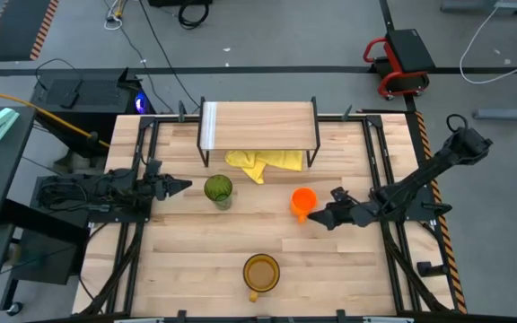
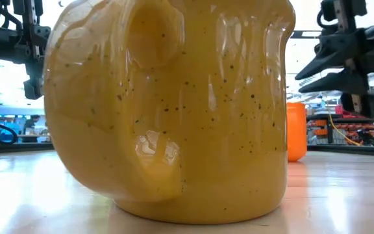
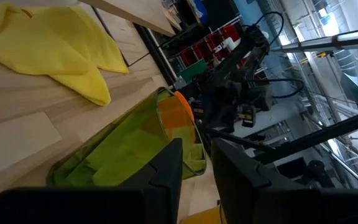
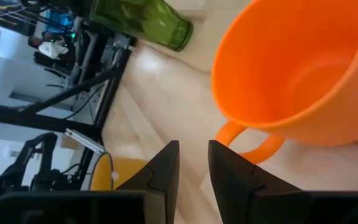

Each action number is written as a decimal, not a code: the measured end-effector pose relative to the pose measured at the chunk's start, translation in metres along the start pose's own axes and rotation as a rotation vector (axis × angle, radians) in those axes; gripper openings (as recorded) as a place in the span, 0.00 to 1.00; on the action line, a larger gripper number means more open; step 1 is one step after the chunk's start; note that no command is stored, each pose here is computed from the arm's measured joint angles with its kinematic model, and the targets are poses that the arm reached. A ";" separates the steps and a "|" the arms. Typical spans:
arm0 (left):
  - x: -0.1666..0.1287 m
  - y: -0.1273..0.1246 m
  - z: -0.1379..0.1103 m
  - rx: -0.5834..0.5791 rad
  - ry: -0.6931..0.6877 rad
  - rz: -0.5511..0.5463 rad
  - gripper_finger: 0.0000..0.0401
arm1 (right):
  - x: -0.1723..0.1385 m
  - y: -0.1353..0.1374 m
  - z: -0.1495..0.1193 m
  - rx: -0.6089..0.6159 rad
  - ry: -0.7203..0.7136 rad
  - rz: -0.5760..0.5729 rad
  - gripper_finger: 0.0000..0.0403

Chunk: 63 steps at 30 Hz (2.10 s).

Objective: Stack small to large cups/mugs on shelf
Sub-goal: Put the orange mug on the shelf

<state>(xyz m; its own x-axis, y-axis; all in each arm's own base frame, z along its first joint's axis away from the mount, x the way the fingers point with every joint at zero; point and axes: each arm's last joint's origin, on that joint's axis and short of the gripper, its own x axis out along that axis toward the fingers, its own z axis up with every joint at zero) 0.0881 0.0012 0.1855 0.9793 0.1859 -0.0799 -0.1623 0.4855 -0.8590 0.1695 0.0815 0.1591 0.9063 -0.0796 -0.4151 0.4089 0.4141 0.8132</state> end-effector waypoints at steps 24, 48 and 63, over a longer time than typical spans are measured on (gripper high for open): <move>0.000 0.000 0.000 0.024 0.000 0.001 0.22 | -0.014 0.004 -0.076 0.275 -0.304 -0.083 0.10; 0.000 0.000 0.000 0.025 0.015 -0.008 0.23 | 0.022 0.012 -0.053 0.321 -0.226 -0.175 0.29; 0.000 -0.001 -0.001 0.024 0.045 -0.025 0.22 | 0.036 0.005 -0.058 0.328 -0.303 -0.162 0.23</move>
<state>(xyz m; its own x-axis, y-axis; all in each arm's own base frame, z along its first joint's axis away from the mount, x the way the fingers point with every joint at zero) 0.0882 -0.0002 0.1855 0.9875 0.1352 -0.0811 -0.1396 0.5100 -0.8488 0.1976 0.1336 0.1242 0.7986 -0.4005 -0.4493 0.5155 0.0697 0.8540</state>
